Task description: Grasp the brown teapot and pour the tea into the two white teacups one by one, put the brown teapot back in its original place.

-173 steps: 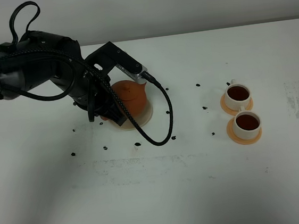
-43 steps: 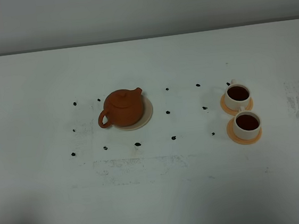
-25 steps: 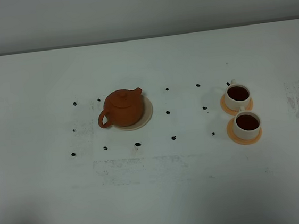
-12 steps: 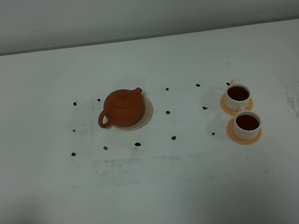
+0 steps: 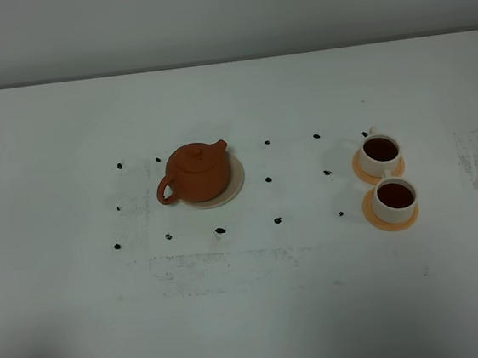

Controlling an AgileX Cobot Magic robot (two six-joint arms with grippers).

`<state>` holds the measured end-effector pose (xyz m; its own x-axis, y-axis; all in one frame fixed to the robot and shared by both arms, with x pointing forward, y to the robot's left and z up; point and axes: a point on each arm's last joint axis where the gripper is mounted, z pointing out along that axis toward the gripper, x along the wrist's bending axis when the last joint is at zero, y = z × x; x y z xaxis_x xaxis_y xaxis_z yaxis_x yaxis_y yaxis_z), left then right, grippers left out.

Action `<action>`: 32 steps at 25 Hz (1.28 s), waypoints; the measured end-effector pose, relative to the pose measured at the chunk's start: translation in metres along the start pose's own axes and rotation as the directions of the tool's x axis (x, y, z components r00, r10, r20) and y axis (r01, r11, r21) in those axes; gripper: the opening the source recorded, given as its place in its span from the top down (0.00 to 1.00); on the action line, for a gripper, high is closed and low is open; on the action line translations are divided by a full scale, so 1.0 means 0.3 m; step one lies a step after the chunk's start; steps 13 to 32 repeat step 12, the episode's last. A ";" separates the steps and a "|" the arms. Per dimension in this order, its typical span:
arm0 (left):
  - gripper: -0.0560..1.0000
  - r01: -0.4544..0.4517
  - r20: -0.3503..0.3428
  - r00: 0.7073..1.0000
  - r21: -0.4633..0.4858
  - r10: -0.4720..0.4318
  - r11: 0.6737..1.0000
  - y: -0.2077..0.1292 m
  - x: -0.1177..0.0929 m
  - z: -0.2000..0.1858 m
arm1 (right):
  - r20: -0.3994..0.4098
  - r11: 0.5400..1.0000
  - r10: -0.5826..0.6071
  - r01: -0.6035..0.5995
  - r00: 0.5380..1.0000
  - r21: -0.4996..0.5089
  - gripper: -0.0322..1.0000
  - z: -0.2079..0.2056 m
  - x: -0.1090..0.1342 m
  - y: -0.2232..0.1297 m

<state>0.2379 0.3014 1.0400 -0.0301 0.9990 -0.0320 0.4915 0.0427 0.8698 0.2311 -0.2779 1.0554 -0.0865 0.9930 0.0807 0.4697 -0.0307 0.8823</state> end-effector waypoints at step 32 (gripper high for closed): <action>0.37 0.000 0.000 1.000 0.000 0.000 1.000 0.000 0.000 0.000 | 0.000 1.000 0.000 0.000 1.000 0.000 0.52 0.000 0.000 0.000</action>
